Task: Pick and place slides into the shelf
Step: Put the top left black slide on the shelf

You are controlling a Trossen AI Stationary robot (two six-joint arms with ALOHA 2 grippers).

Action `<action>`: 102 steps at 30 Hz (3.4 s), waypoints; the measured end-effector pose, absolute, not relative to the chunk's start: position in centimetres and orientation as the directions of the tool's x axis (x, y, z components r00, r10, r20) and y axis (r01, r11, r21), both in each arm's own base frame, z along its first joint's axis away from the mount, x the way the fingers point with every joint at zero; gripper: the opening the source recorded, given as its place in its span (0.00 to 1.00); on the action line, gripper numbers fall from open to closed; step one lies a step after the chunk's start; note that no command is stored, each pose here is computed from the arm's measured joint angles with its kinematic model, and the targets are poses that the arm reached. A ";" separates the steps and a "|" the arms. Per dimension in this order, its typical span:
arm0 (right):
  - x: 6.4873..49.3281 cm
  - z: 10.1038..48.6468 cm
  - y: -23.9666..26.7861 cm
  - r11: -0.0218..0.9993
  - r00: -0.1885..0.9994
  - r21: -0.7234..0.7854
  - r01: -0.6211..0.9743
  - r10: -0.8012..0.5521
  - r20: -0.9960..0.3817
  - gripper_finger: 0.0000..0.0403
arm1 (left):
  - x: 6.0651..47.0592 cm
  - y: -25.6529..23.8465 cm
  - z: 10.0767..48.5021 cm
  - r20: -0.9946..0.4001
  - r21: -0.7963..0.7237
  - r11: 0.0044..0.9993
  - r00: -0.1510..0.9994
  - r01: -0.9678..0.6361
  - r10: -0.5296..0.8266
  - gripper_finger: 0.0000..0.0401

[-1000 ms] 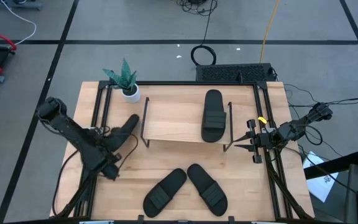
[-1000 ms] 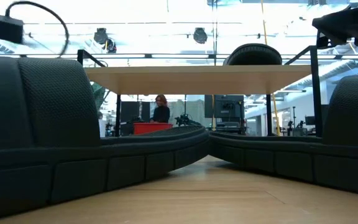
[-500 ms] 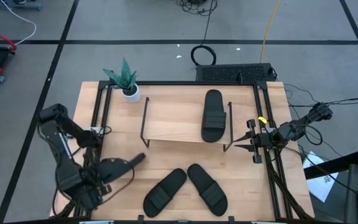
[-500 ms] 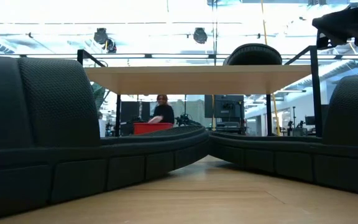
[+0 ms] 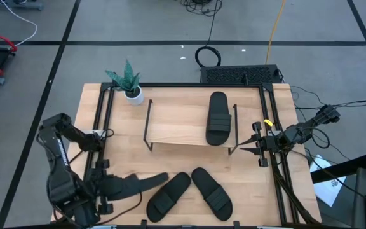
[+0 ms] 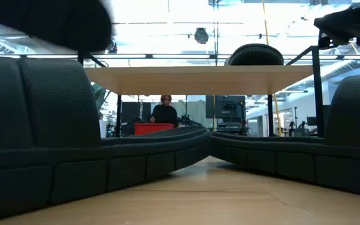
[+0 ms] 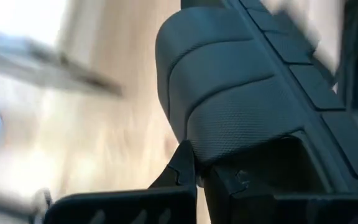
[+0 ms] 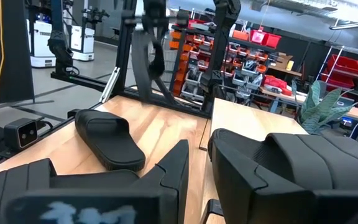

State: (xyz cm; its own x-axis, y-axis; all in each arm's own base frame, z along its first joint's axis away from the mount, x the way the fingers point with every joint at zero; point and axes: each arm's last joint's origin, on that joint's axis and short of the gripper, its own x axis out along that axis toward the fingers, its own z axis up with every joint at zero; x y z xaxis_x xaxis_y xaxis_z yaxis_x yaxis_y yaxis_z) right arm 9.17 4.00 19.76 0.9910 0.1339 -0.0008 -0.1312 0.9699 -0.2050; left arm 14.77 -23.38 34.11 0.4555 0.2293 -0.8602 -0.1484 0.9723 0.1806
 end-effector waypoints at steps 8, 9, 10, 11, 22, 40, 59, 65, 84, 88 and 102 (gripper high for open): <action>9.2 20.1 4.0 0.966 0.991 -0.226 -0.123 0.133 0.031 0.16 | 17.9 -21.1 38.5 -0.432 0.440 0.858 0.776 -0.264 0.460 0.00; 9.2 20.2 4.0 0.966 0.990 -0.230 -0.120 0.133 0.040 0.16 | 18.5 -20.5 38.8 -0.402 0.455 0.840 0.773 -0.296 0.490 0.00; 9.2 20.3 4.0 0.966 0.990 -0.229 -0.118 0.133 0.049 0.16 | 19.2 -19.9 39.1 -0.394 0.463 0.826 0.761 -0.321 0.516 0.00; 9.2 20.3 4.0 0.967 0.990 -0.226 -0.116 0.132 0.058 0.16 | 19.9 -19.1 39.3 -0.393 0.475 0.812 0.744 -0.338 0.540 0.00; 9.1 20.4 4.0 0.968 0.989 -0.222 -0.114 0.132 0.066 0.16 | 27.6 -10.8 41.5 -0.426 0.600 0.691 0.570 -0.404 0.703 0.00; 9.2 20.3 4.0 0.967 0.990 -0.226 -0.113 0.129 0.055 0.16 | 33.0 -9.9 38.8 -0.433 0.794 0.556 0.412 -0.247 0.802 0.00; 9.2 20.4 4.0 0.973 0.990 -0.201 -0.114 0.129 0.063 0.16 | 28.1 -5.4 43.7 -0.550 0.515 0.700 0.435 -0.496 0.713 0.00; 9.2 20.6 4.0 0.975 0.989 -0.194 -0.111 0.129 0.079 0.16 | 25.1 -3.3 46.0 -0.701 0.355 0.872 0.521 -0.336 0.487 0.00; 9.3 20.7 4.0 0.972 0.988 -0.210 -0.106 0.128 0.091 0.16 | 22.6 -6.6 47.0 -0.793 0.010 0.969 0.588 -0.247 0.158 0.00; 9.3 20.7 4.0 0.972 0.988 -0.210 -0.107 0.128 0.091 0.16 | 22.7 -6.6 47.1 -0.736 0.156 0.947 0.606 -0.281 0.301 0.00; 9.3 20.7 4.1 0.971 0.988 -0.216 -0.106 0.128 0.088 0.16 | 26.9 -10.9 42.8 -0.640 0.657 0.754 0.543 0.019 0.544 0.00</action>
